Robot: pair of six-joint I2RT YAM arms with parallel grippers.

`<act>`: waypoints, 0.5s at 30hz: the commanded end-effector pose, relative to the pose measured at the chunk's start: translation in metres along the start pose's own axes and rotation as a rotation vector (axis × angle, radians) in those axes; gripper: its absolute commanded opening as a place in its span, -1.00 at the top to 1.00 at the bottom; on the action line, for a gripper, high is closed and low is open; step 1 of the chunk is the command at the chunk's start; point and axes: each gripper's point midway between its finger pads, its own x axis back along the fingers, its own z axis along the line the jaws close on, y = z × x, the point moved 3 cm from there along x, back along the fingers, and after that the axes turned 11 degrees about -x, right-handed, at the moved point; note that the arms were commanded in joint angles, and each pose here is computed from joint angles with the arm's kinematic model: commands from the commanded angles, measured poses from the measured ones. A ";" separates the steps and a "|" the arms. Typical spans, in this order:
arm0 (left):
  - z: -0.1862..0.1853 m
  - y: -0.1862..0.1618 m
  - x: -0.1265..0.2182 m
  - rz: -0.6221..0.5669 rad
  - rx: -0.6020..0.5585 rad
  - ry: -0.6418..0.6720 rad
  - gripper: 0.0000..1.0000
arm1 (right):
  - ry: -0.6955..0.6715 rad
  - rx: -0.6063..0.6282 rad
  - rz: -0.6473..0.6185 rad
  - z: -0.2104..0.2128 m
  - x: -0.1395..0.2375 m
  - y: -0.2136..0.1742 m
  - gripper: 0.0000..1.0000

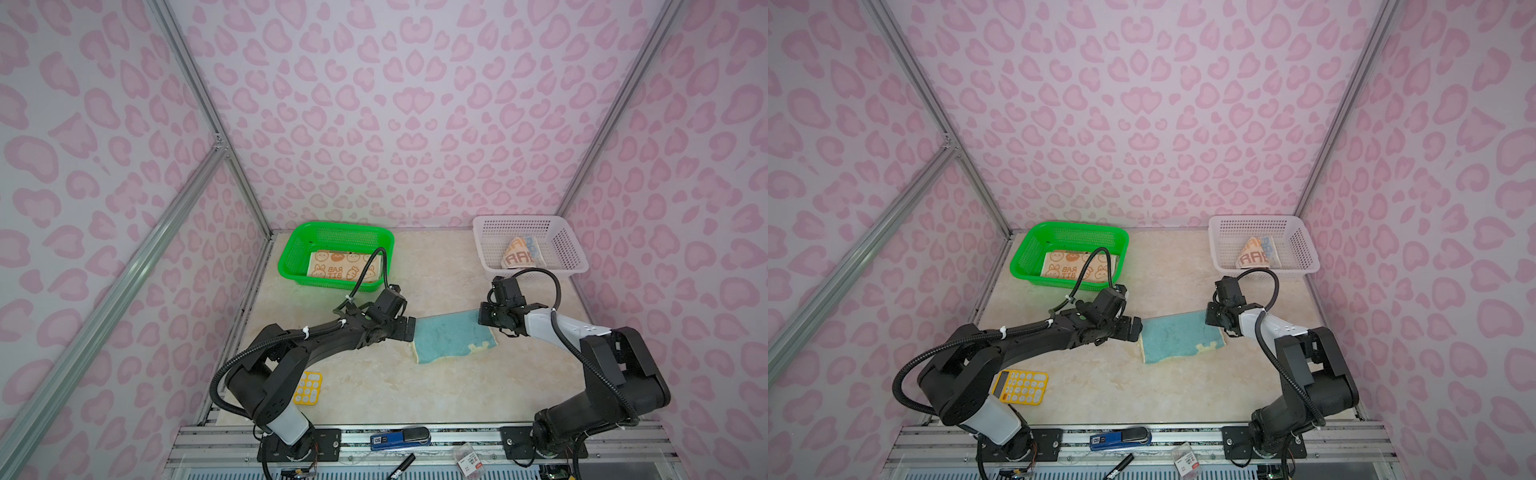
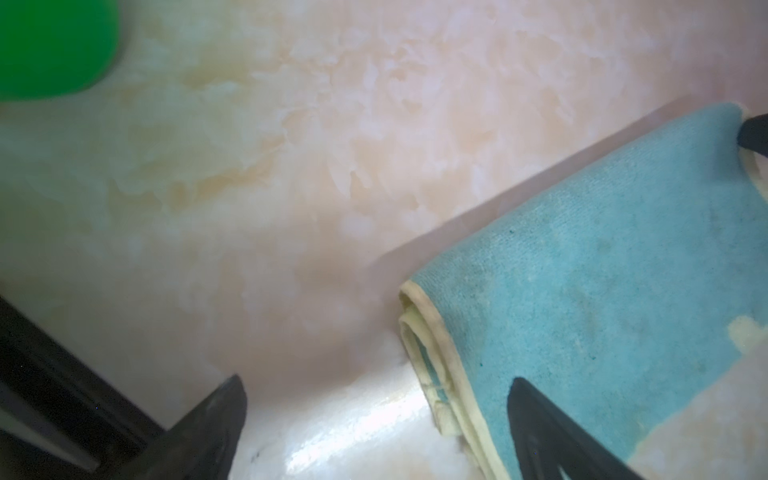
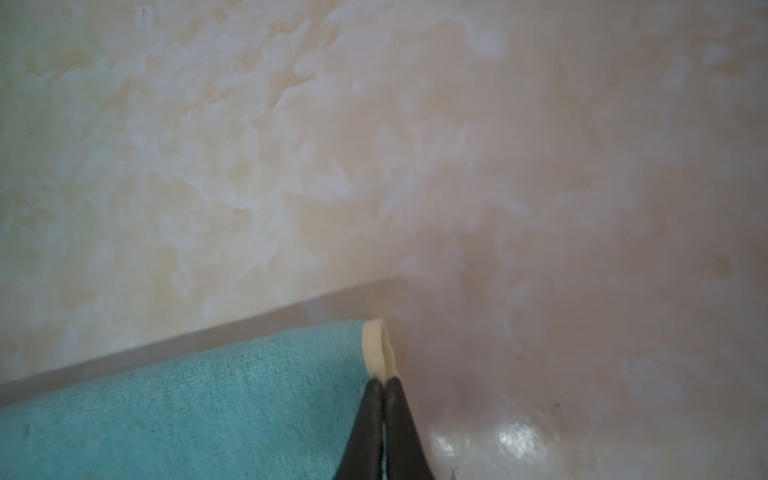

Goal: Fold and stack the towels
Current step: 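Grasp the folded teal towel's side edges with both grippers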

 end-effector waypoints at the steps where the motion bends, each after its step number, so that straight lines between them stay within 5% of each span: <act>1: -0.013 0.002 -0.007 0.001 0.060 -0.076 -0.96 | -0.019 -0.003 -0.012 -0.005 -0.003 0.002 1.00; 6: -0.026 -0.006 -0.020 0.042 0.096 -0.137 -0.90 | -0.005 -0.013 -0.006 -0.007 -0.002 -0.003 1.00; 12: -0.038 -0.012 -0.029 0.085 0.112 -0.180 -0.78 | 0.022 0.014 -0.038 -0.004 0.019 0.001 0.30; 15: -0.040 -0.016 -0.033 0.104 0.131 -0.194 -0.74 | 0.042 0.057 -0.064 0.002 0.039 0.005 0.16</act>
